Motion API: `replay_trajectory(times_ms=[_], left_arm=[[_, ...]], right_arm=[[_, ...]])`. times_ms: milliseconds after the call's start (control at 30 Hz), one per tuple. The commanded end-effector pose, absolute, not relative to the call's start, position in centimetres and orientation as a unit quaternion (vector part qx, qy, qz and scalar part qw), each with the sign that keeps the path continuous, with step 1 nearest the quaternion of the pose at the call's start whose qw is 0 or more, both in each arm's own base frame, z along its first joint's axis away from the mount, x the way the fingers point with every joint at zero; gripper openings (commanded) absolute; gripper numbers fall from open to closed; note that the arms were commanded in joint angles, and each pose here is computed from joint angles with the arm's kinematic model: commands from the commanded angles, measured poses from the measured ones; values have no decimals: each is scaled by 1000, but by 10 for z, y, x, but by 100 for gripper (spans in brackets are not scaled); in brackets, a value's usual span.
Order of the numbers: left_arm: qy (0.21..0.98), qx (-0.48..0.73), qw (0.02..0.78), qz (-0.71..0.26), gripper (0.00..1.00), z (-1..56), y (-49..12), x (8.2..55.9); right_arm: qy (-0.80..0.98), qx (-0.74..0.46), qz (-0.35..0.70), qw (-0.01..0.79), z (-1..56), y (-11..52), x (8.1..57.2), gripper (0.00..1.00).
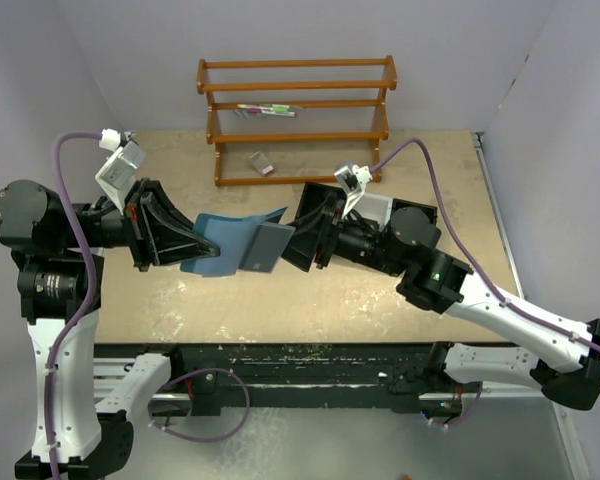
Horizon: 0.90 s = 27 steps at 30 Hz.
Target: Take the credit cards out of the card holder
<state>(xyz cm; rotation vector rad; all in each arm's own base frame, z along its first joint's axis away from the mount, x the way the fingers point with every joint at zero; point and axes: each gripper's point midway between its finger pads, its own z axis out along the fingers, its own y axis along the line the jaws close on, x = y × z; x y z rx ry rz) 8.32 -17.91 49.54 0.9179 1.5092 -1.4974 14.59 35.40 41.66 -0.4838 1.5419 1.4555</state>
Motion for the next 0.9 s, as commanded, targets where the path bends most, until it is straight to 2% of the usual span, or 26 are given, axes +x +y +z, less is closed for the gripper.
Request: replay_trajectory(times_ms=[0, 167, 300, 600, 767, 867], left_arm=[[588, 377, 413, -584, 0, 498, -179, 77], [591, 376, 409, -585, 0, 494, -179, 79], [591, 376, 402, -589, 0, 496, -179, 77], [586, 384, 401, -590, 0, 504, -178, 68], [585, 386, 403, -589, 0, 507, -178, 65], [585, 386, 403, -589, 0, 506, -178, 64]], right_arm=[[585, -178, 624, 486, 457, 347, 142, 49], [481, -236, 702, 469, 482, 345, 101, 51], [451, -269, 721, 452, 484, 344, 83, 57], [493, -242, 684, 480, 468, 337, 100, 67], [527, -209, 649, 508, 461, 326, 116, 75], [528, -203, 649, 509, 462, 325, 118, 87]])
